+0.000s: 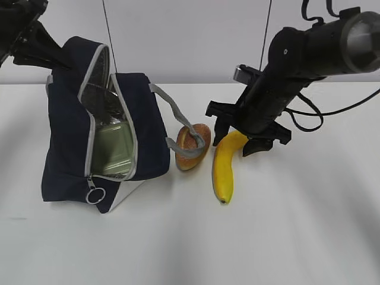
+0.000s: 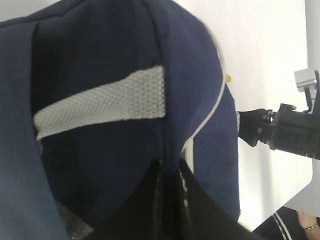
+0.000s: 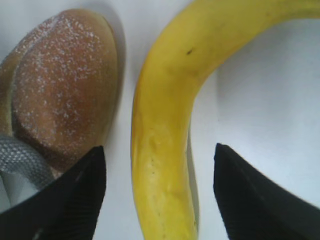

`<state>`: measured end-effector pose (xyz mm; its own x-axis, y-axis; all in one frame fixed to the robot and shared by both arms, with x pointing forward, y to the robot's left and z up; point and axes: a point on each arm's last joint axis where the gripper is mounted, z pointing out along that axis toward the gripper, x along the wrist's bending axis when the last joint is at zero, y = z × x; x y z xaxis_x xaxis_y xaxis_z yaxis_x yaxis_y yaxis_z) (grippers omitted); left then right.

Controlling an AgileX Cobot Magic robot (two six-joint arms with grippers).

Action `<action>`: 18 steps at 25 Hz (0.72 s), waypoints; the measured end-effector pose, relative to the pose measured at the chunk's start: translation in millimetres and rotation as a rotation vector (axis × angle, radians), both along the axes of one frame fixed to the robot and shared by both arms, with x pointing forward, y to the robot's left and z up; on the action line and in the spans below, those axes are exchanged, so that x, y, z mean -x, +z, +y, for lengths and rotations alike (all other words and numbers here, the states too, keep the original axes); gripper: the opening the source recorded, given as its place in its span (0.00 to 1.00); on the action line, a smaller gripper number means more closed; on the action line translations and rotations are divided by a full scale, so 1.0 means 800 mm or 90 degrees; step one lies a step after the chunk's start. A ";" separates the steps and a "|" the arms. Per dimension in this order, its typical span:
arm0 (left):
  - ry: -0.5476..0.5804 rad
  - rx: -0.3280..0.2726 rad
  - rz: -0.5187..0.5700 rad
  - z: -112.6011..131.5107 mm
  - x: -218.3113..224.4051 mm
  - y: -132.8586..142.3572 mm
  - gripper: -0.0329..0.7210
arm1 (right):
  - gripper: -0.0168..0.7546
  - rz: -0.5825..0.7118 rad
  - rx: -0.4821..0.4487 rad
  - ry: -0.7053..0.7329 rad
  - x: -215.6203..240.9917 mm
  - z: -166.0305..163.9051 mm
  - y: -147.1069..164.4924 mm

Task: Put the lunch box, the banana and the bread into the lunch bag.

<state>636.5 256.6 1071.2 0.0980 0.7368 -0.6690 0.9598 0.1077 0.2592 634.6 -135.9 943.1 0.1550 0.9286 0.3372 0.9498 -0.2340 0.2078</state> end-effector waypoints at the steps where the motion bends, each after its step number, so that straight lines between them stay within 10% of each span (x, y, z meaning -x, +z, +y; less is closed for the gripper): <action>1: 0.000 0.000 0.000 0.000 0.000 0.000 0.02 | 0.70 0.002 -0.001 -0.001 -0.001 0.001 -0.004; 18: 0.000 0.000 0.000 0.000 0.000 0.000 0.02 | 0.58 0.006 -0.002 -0.003 -0.015 0.006 -0.042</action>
<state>636.5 256.6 1071.2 0.0980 0.7368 -0.6690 0.9598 0.1077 0.2592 647.0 -130.9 909.5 0.1622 0.9267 0.3389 0.9507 -0.2387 0.1979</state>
